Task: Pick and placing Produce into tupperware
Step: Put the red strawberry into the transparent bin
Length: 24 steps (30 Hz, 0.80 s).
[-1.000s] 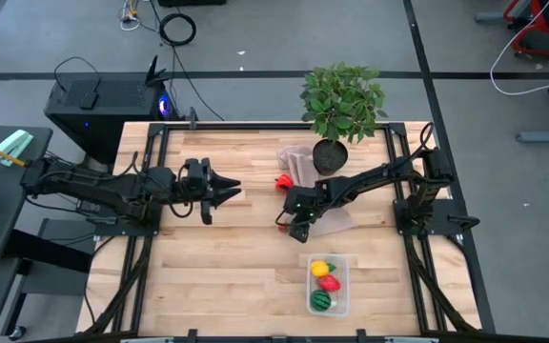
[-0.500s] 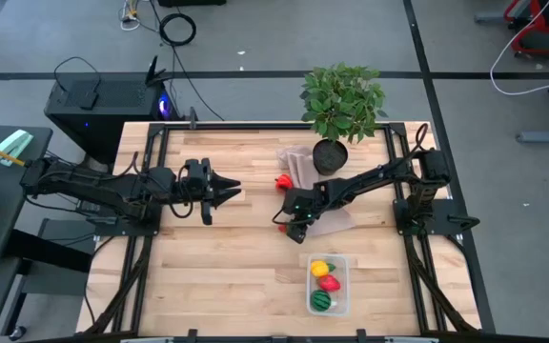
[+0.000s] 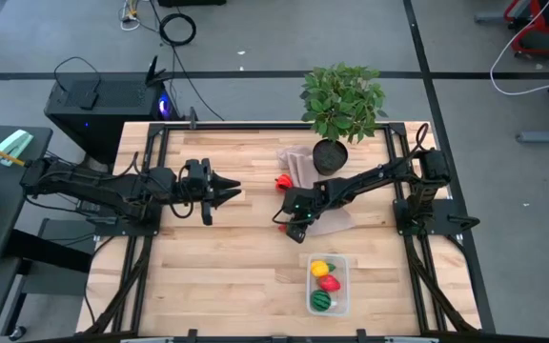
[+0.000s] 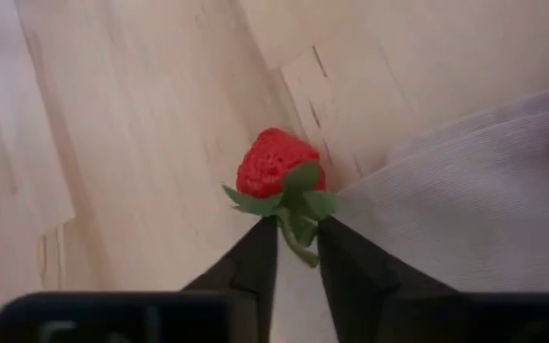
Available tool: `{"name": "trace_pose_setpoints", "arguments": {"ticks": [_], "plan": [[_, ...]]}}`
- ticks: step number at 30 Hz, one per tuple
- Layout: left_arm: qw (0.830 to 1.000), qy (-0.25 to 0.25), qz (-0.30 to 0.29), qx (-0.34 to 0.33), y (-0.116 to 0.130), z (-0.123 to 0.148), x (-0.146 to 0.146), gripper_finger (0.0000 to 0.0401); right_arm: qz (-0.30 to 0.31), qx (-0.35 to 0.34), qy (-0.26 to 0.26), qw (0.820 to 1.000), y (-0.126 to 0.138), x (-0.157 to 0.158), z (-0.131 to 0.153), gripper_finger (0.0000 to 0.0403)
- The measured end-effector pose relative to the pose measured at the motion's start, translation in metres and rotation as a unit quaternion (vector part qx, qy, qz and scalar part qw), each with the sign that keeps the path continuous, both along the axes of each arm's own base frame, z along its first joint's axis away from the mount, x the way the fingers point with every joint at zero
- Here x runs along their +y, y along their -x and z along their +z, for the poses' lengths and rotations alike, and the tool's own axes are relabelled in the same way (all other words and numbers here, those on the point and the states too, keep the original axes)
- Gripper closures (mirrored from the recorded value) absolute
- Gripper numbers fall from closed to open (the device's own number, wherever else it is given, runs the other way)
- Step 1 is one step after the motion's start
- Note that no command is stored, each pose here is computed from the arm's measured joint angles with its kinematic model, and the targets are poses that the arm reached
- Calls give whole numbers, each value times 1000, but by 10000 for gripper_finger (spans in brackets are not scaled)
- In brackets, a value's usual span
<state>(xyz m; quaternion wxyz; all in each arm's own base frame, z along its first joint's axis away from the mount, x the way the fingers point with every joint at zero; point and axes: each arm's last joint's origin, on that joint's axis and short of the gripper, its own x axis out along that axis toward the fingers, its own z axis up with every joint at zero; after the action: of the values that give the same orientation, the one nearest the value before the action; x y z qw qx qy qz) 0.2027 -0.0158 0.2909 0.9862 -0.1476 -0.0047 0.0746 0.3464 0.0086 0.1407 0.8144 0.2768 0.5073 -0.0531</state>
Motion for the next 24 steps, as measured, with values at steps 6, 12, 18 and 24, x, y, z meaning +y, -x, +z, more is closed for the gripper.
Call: {"name": "trace_pose_setpoints", "arguments": {"ticks": [6,12,18,24], "plan": [[1000,-3,0,2,0,0,0,287,5,1,-14,1000,0,1,0,393],[1000,-12,0,5,0,-1,0,293,-9,5,-27,1000,1,2,2,397],[1000,-12,0,5,0,-1,0,294,-22,-4,-26,999,3,2,20,399],[1000,-12,1,5,0,-1,0,294,24,-18,5,1000,-5,3,73,401]]}}
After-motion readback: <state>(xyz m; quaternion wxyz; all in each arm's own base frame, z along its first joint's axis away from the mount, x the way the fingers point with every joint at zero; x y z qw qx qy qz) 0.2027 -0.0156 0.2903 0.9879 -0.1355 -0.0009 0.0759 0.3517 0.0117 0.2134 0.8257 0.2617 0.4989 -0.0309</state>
